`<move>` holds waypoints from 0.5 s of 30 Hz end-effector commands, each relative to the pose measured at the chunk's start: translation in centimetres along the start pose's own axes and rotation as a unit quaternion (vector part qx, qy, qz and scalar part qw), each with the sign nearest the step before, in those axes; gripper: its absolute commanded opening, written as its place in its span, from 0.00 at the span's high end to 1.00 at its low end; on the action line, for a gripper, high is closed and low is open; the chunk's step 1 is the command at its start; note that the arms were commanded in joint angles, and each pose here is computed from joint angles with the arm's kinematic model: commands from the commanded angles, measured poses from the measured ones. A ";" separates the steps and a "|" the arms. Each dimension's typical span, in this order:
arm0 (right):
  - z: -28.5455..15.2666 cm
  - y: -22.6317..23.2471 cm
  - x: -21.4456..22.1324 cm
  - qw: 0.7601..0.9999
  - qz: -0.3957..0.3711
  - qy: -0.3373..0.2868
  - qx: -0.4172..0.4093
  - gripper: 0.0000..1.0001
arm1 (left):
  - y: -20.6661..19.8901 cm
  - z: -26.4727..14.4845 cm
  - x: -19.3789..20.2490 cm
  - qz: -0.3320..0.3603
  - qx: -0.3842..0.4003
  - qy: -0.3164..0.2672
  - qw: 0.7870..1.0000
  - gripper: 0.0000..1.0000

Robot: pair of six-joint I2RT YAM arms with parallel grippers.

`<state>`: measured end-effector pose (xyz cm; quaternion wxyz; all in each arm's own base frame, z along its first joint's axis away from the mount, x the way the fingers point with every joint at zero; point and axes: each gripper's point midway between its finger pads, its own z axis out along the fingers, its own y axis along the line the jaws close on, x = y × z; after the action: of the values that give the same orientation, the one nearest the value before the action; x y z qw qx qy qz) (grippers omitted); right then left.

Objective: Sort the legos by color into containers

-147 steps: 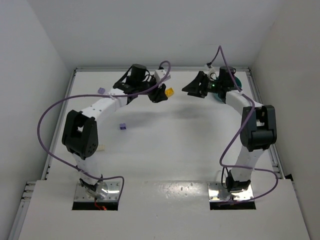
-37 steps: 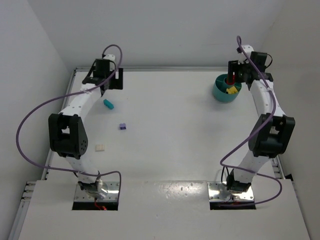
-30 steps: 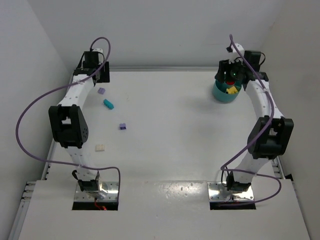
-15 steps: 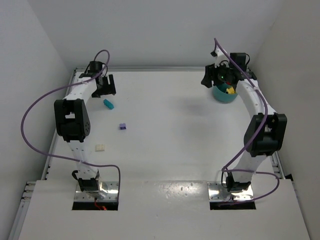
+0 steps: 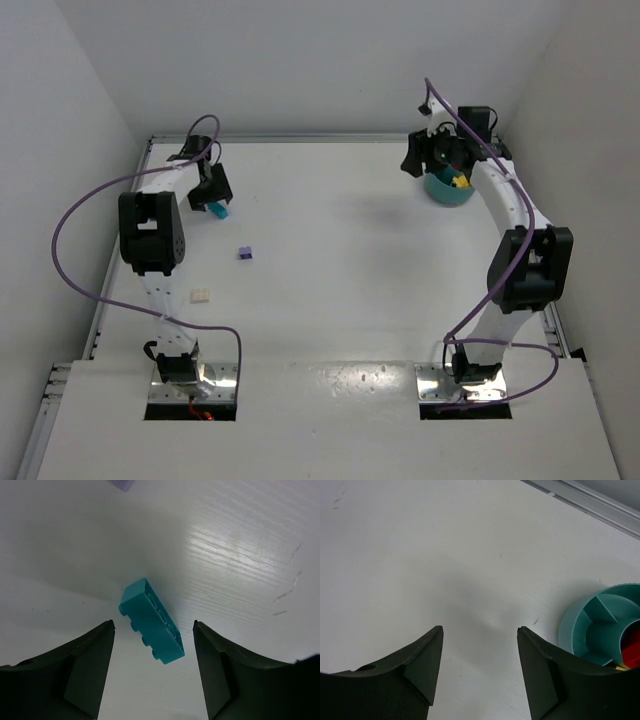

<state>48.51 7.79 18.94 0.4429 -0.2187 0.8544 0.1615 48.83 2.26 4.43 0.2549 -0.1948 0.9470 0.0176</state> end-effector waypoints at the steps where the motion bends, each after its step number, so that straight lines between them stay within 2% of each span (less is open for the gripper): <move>1: 0.5 1.4 -0.7 0.999 -0.032 -0.007 -0.031 0.40 | 0.1 0.3 0.1 -0.011 -0.010 0.003 1.000 0.30; 5: 0.6 2.6 -0.8 0.998 -0.038 -0.009 -0.058 0.40 | 0.0 1.1 0.8 -0.014 -0.010 0.015 1.000 0.35; 6: 0.8 2.9 -0.2 0.997 -0.037 -0.002 -0.067 0.40 | 0.0 1.1 0.8 -0.014 -0.010 0.015 1.000 0.41; 11: 1.0 5.7 0.0 0.990 -0.020 -0.005 -0.142 0.40 | -0.4 1.4 1.3 -0.008 0.004 0.025 1.000 0.56; 12: 1.0 5.7 0.0 0.990 -0.013 -0.004 -0.142 0.40 | -0.7 1.4 1.4 -0.008 0.011 0.028 1.000 0.56; 13: 0.9 6.4 -0.4 0.987 -0.008 -0.013 -0.161 0.40 | -0.8 1.4 1.4 -0.003 0.016 0.029 0.999 0.65; 14: 1.1 6.9 -0.3 0.984 0.008 -0.014 -0.176 0.40 | -1.4 0.8 1.0 -0.005 0.033 0.023 0.999 0.69; 15: 0.8 8.1 -0.9 0.977 0.020 -0.028 -0.213 0.40 | -2.1 0.7 1.2 -0.005 0.051 0.030 0.998 0.79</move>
<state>46.09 12.45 17.23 0.3970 -0.2691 0.8346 0.2711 48.33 1.51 2.08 0.2255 -0.1998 0.9535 0.0022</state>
